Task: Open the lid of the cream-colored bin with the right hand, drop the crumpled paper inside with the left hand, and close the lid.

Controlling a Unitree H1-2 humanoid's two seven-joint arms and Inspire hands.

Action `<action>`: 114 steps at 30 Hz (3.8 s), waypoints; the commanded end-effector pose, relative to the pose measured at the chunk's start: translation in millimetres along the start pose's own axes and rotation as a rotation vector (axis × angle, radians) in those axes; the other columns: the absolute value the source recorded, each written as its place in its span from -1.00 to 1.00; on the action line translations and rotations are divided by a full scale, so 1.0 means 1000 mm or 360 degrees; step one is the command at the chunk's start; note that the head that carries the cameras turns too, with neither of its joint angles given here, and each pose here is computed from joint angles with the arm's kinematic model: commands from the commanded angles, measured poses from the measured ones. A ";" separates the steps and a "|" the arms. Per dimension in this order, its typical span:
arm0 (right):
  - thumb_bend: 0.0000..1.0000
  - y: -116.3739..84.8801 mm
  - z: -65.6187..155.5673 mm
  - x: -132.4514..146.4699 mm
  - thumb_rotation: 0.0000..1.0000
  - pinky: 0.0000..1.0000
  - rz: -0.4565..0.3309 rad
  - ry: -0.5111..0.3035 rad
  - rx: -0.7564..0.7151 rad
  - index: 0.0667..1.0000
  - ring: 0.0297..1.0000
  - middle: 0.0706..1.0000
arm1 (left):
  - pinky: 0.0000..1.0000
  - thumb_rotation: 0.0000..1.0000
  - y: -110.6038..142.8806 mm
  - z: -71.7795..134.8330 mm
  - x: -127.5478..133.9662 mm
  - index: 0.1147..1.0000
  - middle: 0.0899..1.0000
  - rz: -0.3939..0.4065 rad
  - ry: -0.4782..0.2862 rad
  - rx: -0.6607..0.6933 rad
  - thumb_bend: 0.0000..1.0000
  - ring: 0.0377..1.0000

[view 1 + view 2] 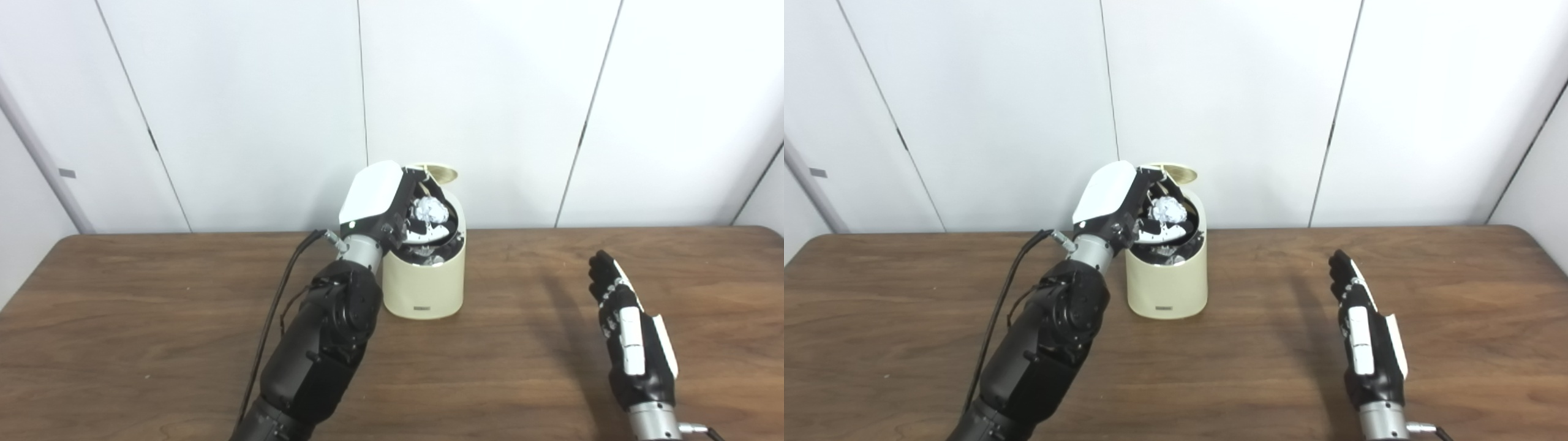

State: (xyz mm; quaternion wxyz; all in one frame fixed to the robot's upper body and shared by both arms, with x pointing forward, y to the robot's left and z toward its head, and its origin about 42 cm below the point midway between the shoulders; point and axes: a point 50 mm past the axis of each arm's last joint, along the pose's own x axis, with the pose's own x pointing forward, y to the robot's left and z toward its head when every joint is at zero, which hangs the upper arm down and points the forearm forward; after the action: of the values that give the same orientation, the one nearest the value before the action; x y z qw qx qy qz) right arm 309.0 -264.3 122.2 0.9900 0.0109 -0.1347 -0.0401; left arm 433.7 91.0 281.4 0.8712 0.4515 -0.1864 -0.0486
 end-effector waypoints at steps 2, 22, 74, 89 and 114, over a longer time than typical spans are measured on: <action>-0.02 0.008 -0.050 -0.051 0.96 0.94 -0.0039 0.0337 0.0060 0.86 0.92 0.85 | -0.47 -1.00 0.017 0.019 0.014 -0.03 -0.08 0.0137 -0.0097 0.0025 -0.07 -0.27; 0.03 0.006 -0.041 -0.052 0.87 0.98 -0.0063 0.0358 0.0136 0.84 0.91 0.82 | -0.41 -1.00 0.008 0.017 0.013 -0.11 -0.06 0.0135 -0.0082 0.0125 -0.06 -0.25; 0.01 -0.001 -0.039 -0.051 0.90 0.99 -0.0048 0.0345 0.0101 0.83 0.89 0.75 | 0.14 -0.71 -0.001 -0.001 0.016 0.27 0.35 -0.0043 0.0101 0.0606 0.80 0.28; -0.02 -0.003 -0.039 -0.050 0.91 0.98 -0.0037 0.0338 0.0110 0.79 0.88 0.74 | 0.25 -0.66 0.001 -0.002 0.011 0.42 0.52 -0.0041 0.0126 0.0574 0.86 0.45; -0.03 -0.007 -0.042 -0.051 0.93 1.00 -0.0025 0.0357 0.0085 0.81 0.90 0.76 | -0.38 -1.00 0.001 -0.009 0.005 -0.14 0.03 0.0314 -0.0025 0.0113 -0.06 -0.19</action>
State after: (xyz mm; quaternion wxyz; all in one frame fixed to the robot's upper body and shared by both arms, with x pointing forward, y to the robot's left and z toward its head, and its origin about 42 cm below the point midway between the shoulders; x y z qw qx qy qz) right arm 305.8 -263.8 122.4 0.9920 0.0322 -0.1181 -0.0298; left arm 436.9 91.1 261.3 0.8577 0.4693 -0.2100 0.0040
